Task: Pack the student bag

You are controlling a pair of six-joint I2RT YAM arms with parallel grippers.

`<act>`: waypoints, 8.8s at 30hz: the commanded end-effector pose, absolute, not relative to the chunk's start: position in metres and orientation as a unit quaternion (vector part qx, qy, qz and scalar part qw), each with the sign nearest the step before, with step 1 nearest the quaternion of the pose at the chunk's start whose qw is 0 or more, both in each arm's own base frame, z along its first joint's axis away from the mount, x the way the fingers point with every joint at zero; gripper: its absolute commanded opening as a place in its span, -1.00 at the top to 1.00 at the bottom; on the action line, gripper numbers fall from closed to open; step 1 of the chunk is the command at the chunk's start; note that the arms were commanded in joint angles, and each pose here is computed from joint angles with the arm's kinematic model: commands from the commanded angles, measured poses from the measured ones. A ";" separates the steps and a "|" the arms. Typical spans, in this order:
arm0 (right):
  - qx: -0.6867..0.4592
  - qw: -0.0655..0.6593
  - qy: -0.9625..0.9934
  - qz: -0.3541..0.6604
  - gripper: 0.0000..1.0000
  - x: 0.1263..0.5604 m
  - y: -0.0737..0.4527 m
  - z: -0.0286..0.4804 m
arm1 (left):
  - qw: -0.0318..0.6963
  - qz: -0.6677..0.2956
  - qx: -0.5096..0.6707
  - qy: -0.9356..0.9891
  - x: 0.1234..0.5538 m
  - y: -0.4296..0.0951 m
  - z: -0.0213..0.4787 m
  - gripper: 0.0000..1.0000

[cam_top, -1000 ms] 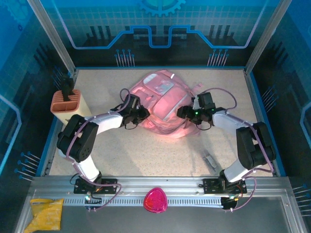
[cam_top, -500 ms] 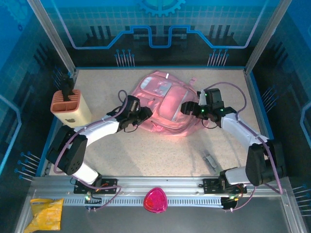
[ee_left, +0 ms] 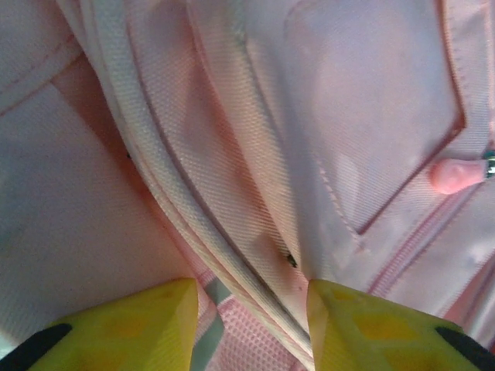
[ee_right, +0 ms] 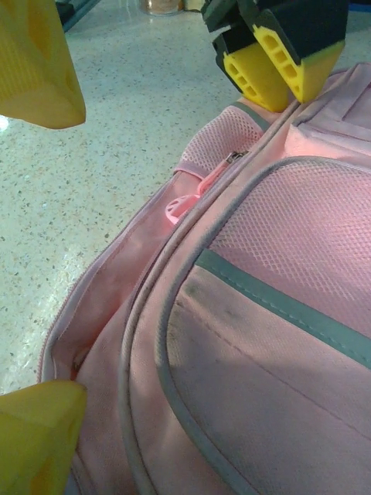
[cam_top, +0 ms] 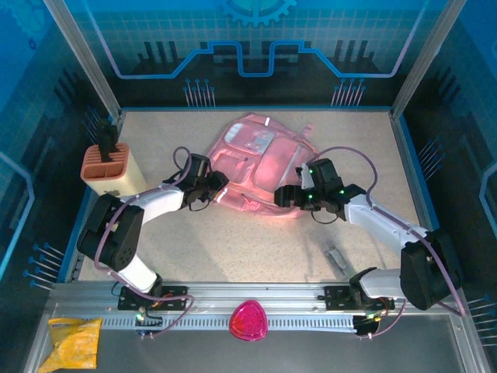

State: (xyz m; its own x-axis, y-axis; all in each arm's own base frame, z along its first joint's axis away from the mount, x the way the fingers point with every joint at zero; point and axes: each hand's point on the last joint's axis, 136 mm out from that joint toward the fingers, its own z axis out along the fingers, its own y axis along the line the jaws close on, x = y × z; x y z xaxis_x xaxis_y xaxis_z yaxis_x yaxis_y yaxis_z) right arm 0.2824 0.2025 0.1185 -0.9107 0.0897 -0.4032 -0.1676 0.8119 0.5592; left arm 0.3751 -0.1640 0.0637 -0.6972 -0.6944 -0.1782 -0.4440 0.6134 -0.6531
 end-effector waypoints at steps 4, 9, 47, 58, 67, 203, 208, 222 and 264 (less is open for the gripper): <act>-0.011 0.205 0.930 0.306 -0.70 0.274 0.204 0.113 | 0.207 -0.319 -0.349 0.856 0.389 -0.175 0.062 0.34; -0.009 0.206 0.930 0.305 -0.71 0.275 0.205 0.111 | 0.208 -0.307 -0.364 0.855 0.386 -0.185 0.052 0.32; -0.148 0.255 0.945 0.142 0.16 0.342 0.304 0.065 | 0.225 -0.340 -0.380 0.830 0.387 -0.200 0.084 1.00; -0.163 0.257 0.944 0.128 0.49 0.350 0.323 0.058 | 0.219 -0.343 -0.377 0.832 0.385 -0.206 0.081 1.00; -0.158 0.243 0.951 0.104 0.55 0.360 0.326 0.042 | 0.217 -0.350 -0.373 0.831 0.385 -0.211 0.081 1.00; -0.114 0.299 0.941 0.106 1.00 0.264 0.241 0.089 | 0.191 -0.385 -0.398 0.811 0.338 -0.270 0.076 0.67; -0.112 0.305 0.943 0.079 1.00 0.268 0.231 0.090 | 0.213 -0.366 -0.388 0.819 0.341 -0.265 0.080 0.99; -0.095 0.300 0.949 0.032 1.00 0.278 0.169 0.082 | 0.246 -0.331 -0.393 0.822 0.352 -0.233 0.091 1.00; -0.112 0.306 0.937 0.127 1.00 0.286 0.247 0.101 | 0.239 -0.370 -0.339 0.831 0.343 -0.194 0.145 -0.12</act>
State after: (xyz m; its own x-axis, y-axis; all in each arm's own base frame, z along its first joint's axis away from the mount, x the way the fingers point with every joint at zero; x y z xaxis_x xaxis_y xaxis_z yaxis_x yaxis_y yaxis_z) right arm 0.2890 0.2399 0.1014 -0.7841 -0.1503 -0.6022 -0.2914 0.9458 0.1433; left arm 0.3556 -0.1661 0.1500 -0.6652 -0.7118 -0.2256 -0.3565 0.5682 -0.7417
